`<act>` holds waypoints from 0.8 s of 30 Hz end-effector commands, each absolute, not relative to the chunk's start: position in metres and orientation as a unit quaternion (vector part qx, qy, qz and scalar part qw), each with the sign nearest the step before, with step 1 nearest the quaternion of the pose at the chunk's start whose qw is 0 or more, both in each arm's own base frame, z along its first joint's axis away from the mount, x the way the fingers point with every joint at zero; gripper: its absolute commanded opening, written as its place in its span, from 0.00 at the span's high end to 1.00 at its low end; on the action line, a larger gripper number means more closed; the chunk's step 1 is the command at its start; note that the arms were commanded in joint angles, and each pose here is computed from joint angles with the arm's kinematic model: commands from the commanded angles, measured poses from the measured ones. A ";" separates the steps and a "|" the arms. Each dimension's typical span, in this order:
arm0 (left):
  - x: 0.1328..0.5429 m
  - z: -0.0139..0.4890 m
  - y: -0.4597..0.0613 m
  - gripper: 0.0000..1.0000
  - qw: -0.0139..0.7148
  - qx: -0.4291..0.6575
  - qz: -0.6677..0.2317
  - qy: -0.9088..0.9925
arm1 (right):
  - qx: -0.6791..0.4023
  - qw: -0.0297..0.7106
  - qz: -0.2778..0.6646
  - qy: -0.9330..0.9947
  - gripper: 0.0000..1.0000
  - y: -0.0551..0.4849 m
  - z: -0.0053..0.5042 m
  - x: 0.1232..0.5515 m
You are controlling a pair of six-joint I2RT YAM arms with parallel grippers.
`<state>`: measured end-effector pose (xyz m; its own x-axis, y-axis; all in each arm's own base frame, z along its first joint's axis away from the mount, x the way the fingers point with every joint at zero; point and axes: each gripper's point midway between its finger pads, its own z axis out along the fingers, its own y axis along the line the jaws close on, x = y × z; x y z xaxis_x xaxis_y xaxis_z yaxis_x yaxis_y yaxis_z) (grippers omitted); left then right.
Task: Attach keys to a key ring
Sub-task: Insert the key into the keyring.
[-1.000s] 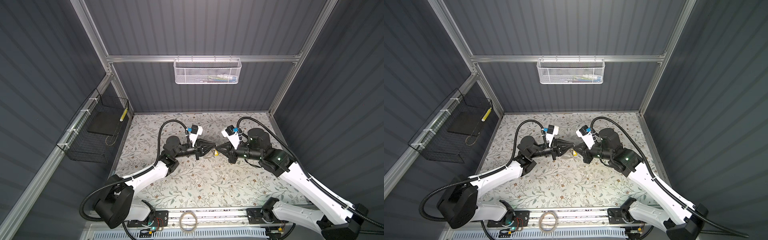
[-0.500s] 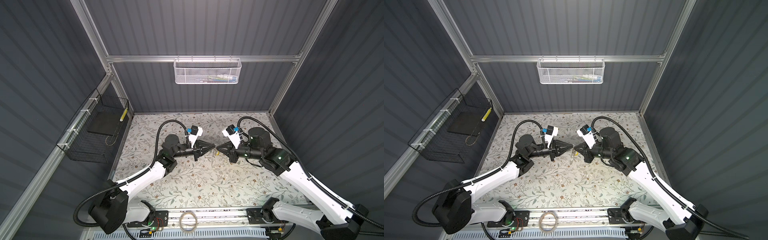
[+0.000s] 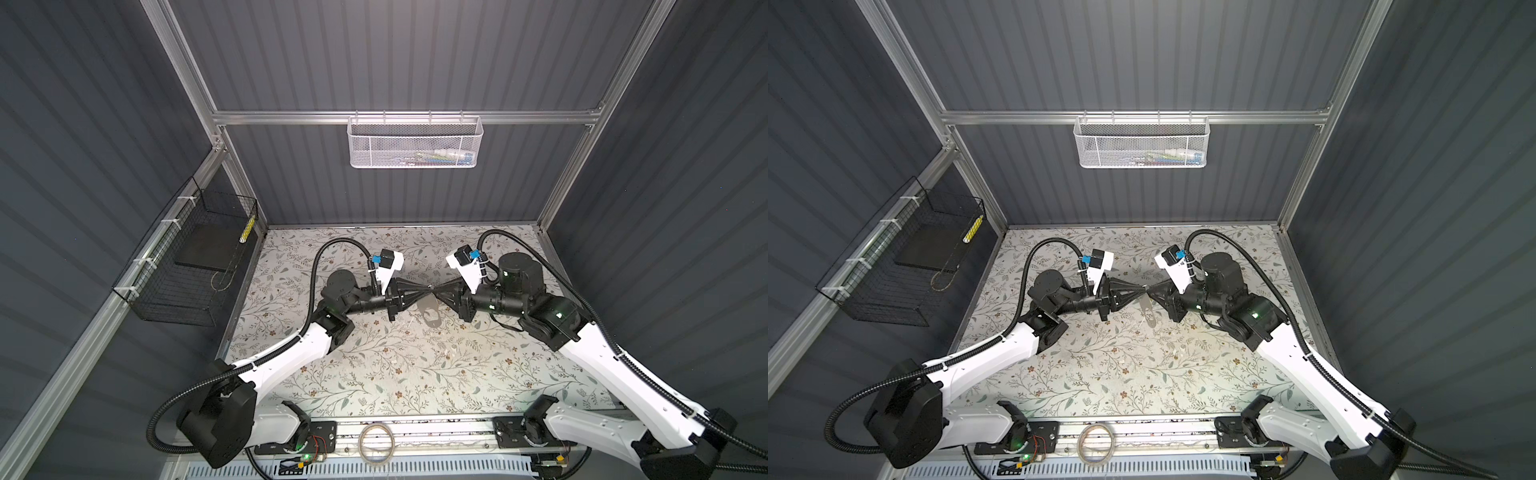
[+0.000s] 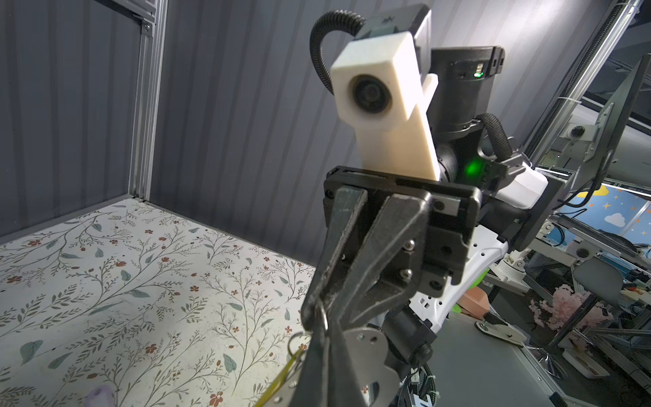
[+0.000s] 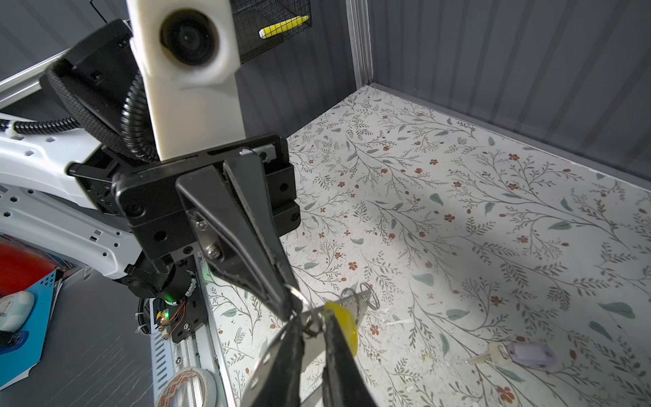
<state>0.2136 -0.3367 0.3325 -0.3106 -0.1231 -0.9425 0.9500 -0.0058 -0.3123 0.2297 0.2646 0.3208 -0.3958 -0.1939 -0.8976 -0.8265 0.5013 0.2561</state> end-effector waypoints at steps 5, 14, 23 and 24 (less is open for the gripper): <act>0.198 0.353 -0.335 1.00 0.453 0.397 -0.615 0.508 | -0.343 0.429 0.386 0.741 0.74 0.272 0.320 0.231; 0.198 0.351 -0.336 1.00 0.452 0.399 -0.616 0.507 | -0.354 0.423 0.425 0.717 0.77 0.273 0.328 0.220; 0.203 0.351 -0.336 1.00 0.422 0.406 -0.640 0.497 | -0.369 0.414 0.448 0.702 0.80 0.277 0.333 0.211; 0.206 0.351 -0.335 1.00 0.419 0.406 -0.643 0.496 | -0.370 0.414 0.449 0.700 0.83 0.277 0.334 0.210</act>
<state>0.2102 -0.3335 0.3371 -0.3262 -0.1294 -0.9364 0.9446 -0.0825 -0.3177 0.2249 0.2677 0.3275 -0.4062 -0.1477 -0.9018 -0.8520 0.4179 0.3153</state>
